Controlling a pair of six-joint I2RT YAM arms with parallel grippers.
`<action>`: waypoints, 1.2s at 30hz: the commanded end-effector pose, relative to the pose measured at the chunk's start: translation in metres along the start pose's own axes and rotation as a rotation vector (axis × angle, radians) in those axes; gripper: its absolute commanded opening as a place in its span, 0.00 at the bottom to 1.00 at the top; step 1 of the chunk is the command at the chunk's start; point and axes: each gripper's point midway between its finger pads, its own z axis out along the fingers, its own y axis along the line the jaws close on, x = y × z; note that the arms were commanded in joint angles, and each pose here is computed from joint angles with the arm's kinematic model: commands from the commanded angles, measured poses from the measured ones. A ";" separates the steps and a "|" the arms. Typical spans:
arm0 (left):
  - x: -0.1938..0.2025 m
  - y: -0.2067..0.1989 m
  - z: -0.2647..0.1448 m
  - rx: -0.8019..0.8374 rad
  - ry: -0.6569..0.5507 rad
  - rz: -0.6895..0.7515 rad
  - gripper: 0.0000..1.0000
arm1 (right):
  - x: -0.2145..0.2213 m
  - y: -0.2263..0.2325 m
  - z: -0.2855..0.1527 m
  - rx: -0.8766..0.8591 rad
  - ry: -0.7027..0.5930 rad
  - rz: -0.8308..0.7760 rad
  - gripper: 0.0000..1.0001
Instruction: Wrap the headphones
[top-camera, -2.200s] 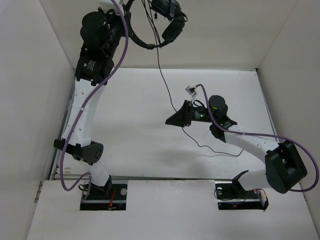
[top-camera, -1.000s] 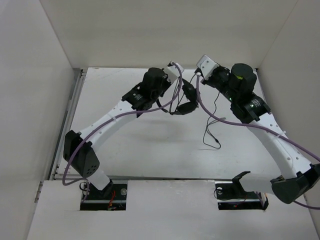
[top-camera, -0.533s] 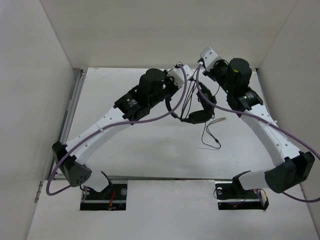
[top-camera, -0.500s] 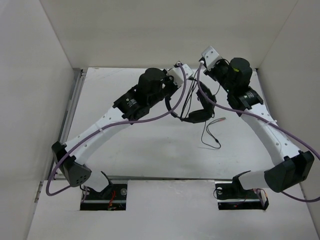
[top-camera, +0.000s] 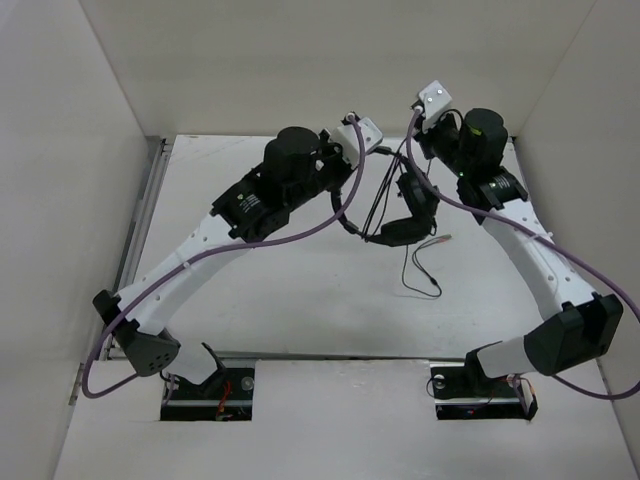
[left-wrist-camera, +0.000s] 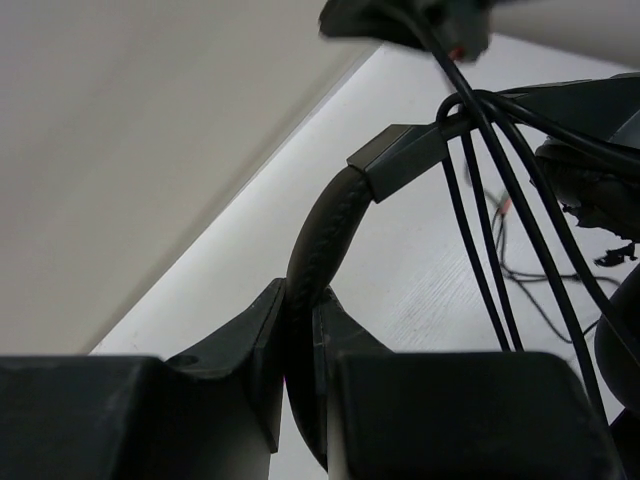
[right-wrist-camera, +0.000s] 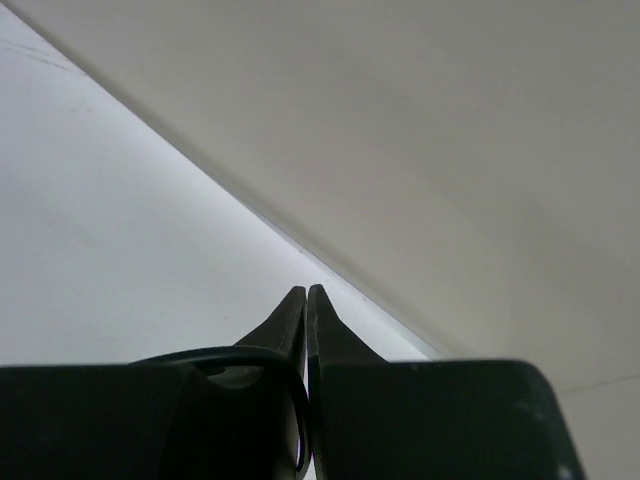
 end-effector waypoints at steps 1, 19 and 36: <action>-0.093 0.005 -0.042 0.023 -0.260 -0.073 0.00 | -0.007 0.022 0.008 -0.113 -0.045 0.163 0.10; -0.216 0.054 -0.088 -0.093 -0.550 -0.105 0.01 | -0.011 0.170 -0.033 -0.809 -0.096 1.162 0.38; -0.190 0.216 -0.099 -0.631 -0.560 -0.160 0.01 | -0.001 0.282 -0.105 -1.106 0.067 1.123 0.36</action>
